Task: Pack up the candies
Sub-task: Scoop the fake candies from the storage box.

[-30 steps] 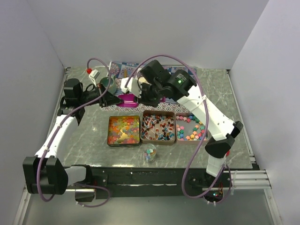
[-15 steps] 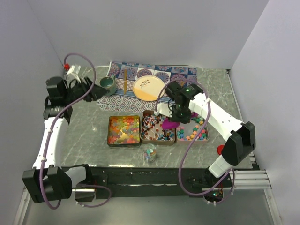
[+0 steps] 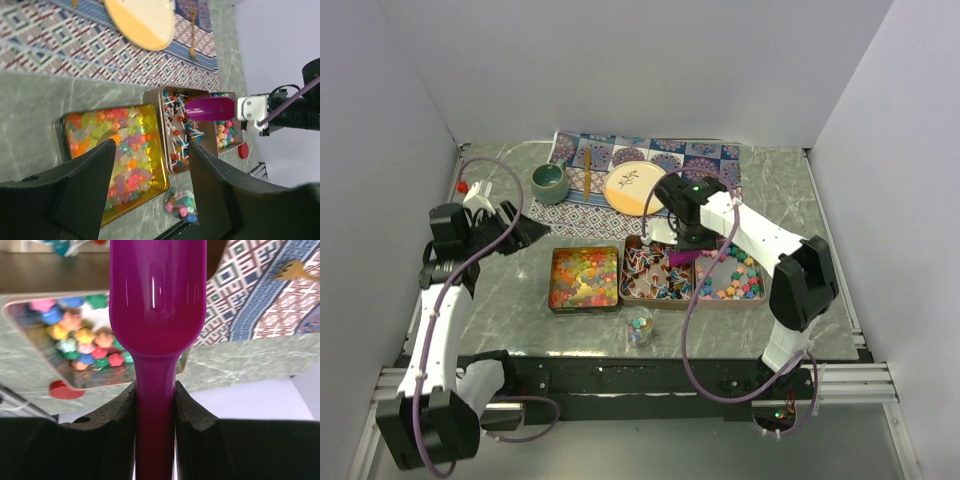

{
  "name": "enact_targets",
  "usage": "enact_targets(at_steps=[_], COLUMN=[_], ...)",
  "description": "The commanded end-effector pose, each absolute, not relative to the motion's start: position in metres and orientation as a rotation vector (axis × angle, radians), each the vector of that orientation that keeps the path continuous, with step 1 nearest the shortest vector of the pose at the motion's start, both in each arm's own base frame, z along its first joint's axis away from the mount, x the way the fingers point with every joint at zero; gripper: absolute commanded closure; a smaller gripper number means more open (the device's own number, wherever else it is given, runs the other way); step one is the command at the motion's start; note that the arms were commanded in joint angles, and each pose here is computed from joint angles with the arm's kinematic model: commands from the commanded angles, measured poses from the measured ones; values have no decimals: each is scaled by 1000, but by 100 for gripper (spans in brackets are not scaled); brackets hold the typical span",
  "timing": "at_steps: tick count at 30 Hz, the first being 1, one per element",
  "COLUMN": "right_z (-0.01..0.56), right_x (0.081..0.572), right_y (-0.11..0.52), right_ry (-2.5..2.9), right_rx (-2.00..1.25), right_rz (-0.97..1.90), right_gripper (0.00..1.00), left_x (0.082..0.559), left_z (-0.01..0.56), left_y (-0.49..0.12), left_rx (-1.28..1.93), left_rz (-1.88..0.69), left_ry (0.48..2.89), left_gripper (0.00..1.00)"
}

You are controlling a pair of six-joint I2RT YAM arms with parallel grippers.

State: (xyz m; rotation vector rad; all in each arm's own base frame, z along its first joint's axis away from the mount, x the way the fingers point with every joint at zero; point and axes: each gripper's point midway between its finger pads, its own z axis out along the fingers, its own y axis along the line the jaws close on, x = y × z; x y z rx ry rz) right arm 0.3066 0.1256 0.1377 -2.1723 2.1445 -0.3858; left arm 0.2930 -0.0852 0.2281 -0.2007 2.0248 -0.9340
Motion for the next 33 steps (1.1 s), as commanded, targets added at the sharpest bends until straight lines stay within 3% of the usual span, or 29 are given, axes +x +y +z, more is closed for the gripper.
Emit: enact_targets(at_steps=[1, 13, 16, 19, 20, 22, 33], right_z=[150, 135, 132, 128, 126, 127, 123], right_x=[339, 351, 348, 342, 340, 338, 336], right_y=[131, 144, 148, 156, 160, 164, 182], right_ry=[2064, 1902, 1822, 1754, 1733, 1703, 1658], right_rx=[-2152, -2339, -2406, -2470, -2492, -2511, -2550], right_rz=[-530, -625, -648, -636, -628, -612, -530], right_gripper=[100, 100, 100, 100, 100, 100, 100], left_x=[281, 259, 258, 251, 247, 235, 216], left_z=[204, 139, 129, 109, 103, 84, 35], left_y=[-67, -51, -47, -40, -37, -33, -65], left_rx=[-382, -697, -817, -966, -1008, -1105, -1260], left_rz=[-835, -769, -771, -736, -714, -668, -820], left_ry=[2085, 2235, 2252, 2296, 2305, 2350, 2497], left_gripper=[35, 37, 47, 71, 87, 99, 99])
